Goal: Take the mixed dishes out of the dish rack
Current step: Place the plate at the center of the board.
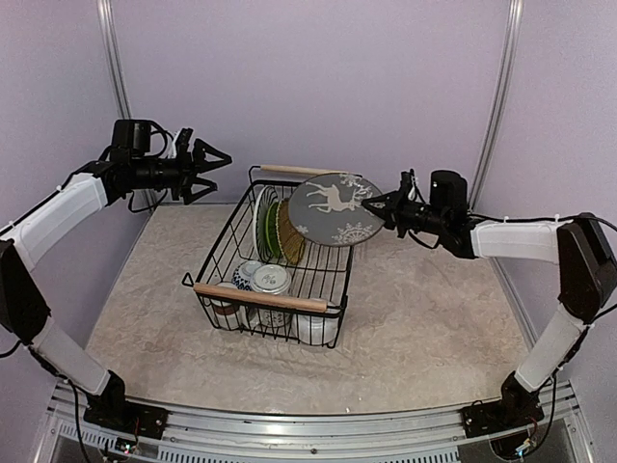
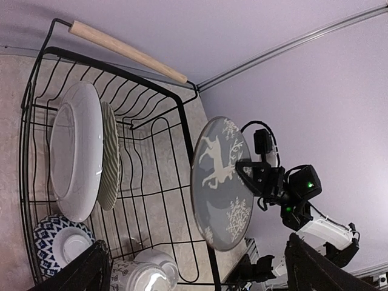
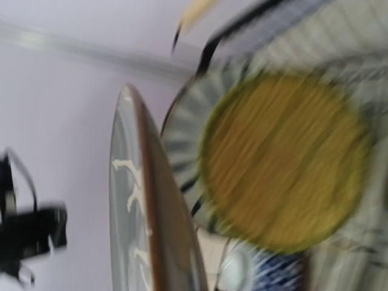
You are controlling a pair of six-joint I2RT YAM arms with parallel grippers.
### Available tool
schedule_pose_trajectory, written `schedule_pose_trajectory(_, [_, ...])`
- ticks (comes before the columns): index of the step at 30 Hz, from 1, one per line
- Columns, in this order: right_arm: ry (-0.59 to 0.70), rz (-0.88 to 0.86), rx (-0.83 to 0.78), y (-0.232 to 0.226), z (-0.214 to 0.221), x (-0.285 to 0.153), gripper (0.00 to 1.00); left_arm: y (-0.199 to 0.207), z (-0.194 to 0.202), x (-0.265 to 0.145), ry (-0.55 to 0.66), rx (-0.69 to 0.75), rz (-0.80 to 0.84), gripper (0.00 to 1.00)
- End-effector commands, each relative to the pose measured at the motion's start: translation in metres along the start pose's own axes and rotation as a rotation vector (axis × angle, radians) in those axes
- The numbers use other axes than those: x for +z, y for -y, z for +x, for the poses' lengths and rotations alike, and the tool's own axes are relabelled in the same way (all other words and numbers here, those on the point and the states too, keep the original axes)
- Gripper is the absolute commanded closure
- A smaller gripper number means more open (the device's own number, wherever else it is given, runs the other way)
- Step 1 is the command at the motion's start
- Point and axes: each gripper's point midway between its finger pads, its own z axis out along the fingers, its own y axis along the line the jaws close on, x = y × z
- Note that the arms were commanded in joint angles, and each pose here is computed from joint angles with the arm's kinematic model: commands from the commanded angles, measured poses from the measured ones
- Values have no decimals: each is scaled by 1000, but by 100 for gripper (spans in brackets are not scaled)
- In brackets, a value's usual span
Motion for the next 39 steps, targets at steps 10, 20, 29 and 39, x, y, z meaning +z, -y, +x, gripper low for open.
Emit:
schedule_pose_trajectory(10, [432,164,-34,47,-114,-181,100,2,13,12,-61,-11,-27,3])
schedule_pose_trajectory(20, [412,317,11,149,-140,-199,100,19,41,32,-146,-3,4,3])
schedule_pose_trajectory(29, [347,353,74,212,-140,-193,100,24,38,25,-122,25,-10,3])
schedule_pose_trajectory(39, [311,452,66,260,-144,-207,95,21,40,30,-146,14,-5,3])
